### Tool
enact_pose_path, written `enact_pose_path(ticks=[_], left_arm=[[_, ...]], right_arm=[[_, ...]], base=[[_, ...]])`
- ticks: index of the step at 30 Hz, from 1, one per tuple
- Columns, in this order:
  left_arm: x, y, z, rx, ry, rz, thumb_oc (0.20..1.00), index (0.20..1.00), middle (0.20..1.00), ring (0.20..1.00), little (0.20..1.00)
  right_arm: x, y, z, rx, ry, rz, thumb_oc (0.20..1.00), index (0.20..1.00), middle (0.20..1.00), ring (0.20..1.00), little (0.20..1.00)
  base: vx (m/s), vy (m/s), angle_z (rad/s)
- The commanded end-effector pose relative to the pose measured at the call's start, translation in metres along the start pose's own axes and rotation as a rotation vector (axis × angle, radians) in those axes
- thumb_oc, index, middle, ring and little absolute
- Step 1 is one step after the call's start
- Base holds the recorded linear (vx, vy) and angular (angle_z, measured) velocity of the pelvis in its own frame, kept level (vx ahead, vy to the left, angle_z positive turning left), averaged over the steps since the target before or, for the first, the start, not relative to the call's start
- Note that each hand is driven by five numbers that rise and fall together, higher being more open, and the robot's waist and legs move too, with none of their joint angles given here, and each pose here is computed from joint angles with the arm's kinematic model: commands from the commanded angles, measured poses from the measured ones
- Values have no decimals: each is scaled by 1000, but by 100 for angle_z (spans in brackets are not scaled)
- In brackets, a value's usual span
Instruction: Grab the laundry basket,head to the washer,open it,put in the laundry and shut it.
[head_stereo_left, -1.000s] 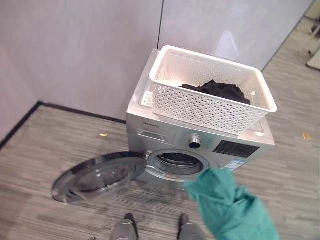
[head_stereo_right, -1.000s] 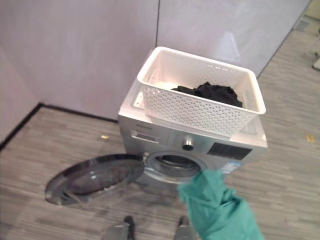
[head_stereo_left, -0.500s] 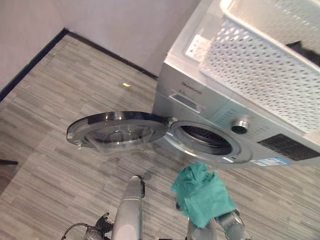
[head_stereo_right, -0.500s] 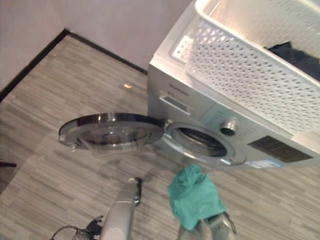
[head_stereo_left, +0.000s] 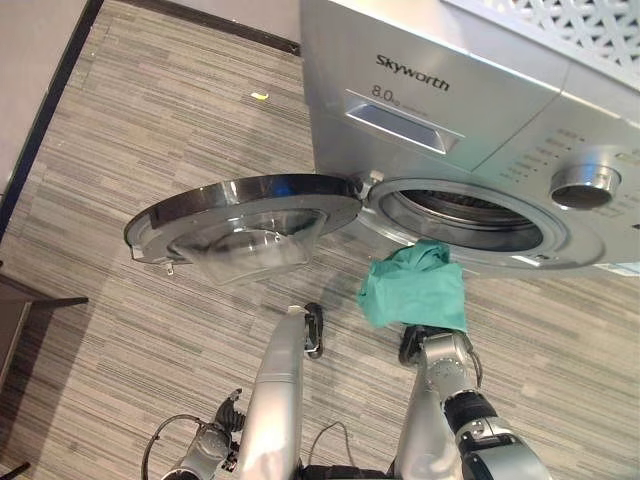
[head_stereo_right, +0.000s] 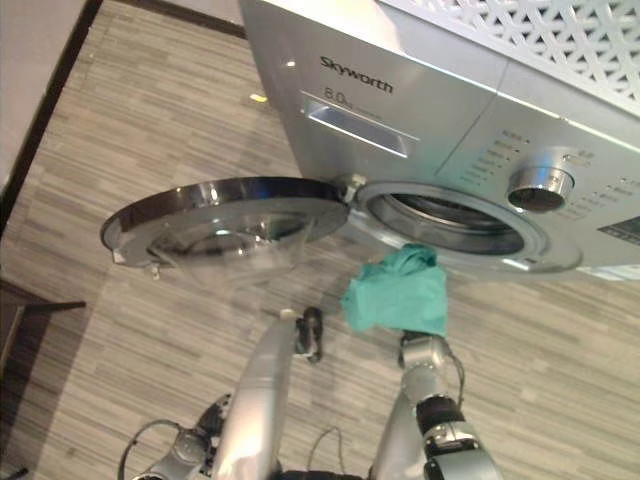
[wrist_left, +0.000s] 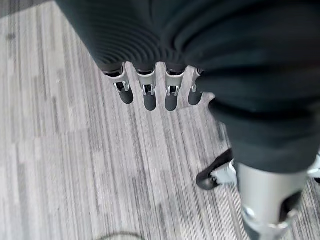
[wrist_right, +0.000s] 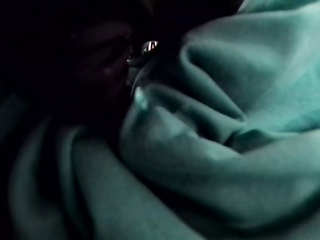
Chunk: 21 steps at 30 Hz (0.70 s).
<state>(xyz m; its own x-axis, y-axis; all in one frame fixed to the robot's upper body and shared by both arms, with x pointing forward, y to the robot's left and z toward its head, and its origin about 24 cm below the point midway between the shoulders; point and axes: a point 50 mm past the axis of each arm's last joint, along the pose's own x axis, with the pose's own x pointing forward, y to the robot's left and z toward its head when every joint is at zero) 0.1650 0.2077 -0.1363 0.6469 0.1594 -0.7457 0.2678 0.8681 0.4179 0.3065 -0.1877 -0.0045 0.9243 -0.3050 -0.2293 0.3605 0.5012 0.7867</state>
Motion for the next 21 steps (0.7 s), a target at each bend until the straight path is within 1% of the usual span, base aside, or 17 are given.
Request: enact_pose_path(ticks=[1, 2, 5, 6, 10, 11, 12, 14, 15, 16, 17, 18, 20, 21], left_arm=[[-5, -21, -2, -15, -5, -45, 1000, 1000, 1000, 1000, 1000], [-5, -21, -1, -15, -7, -45, 1000, 1000, 1000, 1000, 1000], [-3, -20, 6, -39, -25, -41, 1000, 1000, 1000, 1000, 1000], [-3, -20, 9, -38, -40, -38, 1000, 1000, 1000, 1000, 1000], [-4, -21, 5, -16, -29, -53, 1000, 1000, 1000, 1000, 1000], [-4, -21, 6, -16, -31, -53, 1000, 1000, 1000, 1000, 1000], [-5, -22, 0, -6, -14, -63, 1000, 1000, 1000, 1000, 1000], [-5, -22, 0, -2, -17, -66, 1000, 1000, 1000, 1000, 1000], [-7, -23, -4, 8, -5, -78, 1000, 1000, 1000, 1000, 1000], [-6, -23, -2, 7, -9, -78, 1000, 1000, 1000, 1000, 1000], [-7, -19, -4, 7, -14, -74, 1000, 1000, 1000, 1000, 1000], [-6, -17, -1, 7, -24, -69, 1000, 1000, 1000, 1000, 1000], [-6, -13, -2, -3, -30, -55, 1000, 1000, 1000, 1000, 1000], [-6, -13, 0, -4, -33, -54, 1000, 1000, 1000, 1000, 1000]], right_arm=[[6, 8, 37, 126, -197, -1, 200, 200, 200, 200, 200], [6, 9, 38, 127, -199, 0, 200, 200, 200, 200, 200], [16, 26, 52, 142, -248, 25, 200, 200, 200, 200, 200], [22, 40, 67, 151, -297, 55, 200, 200, 200, 200, 200], [32, 62, 96, 171, -384, 95, 200, 200, 200, 200, 200], [32, 63, 97, 171, -386, 95, 200, 200, 200, 200, 200], [39, 76, 118, 192, -437, 100, 200, 200, 200, 200, 200], [43, 85, 130, 195, -464, 110, 200, 200, 200, 200, 200], [46, 109, 152, 240, -512, 132, 200, 200, 200, 200, 200], [46, 111, 154, 240, -515, 134, 200, 200, 200, 200, 200], [46, 131, 186, 202, -582, 164, 200, 200, 200, 200, 200], [45, 148, 201, 163, -610, 188, 200, 200, 200, 200, 200], [38, 172, 227, 152, -674, 235, 200, 200, 200, 200, 200], [38, 174, 229, 151, -676, 235, 200, 200, 200, 200, 200]], base=[[18, 0, -5], [6, 2, -4], [2, -25, -6], [-11, -53, -6], [3, -26, 0], [4, -36, 7], [3, -39, 6], [-5, -33, 4], [-9, -16, 10], [-24, -22, 14], [-5, -14, 12], [-5, -21, 10], [12, -26, 31], [31, -16, 40]])
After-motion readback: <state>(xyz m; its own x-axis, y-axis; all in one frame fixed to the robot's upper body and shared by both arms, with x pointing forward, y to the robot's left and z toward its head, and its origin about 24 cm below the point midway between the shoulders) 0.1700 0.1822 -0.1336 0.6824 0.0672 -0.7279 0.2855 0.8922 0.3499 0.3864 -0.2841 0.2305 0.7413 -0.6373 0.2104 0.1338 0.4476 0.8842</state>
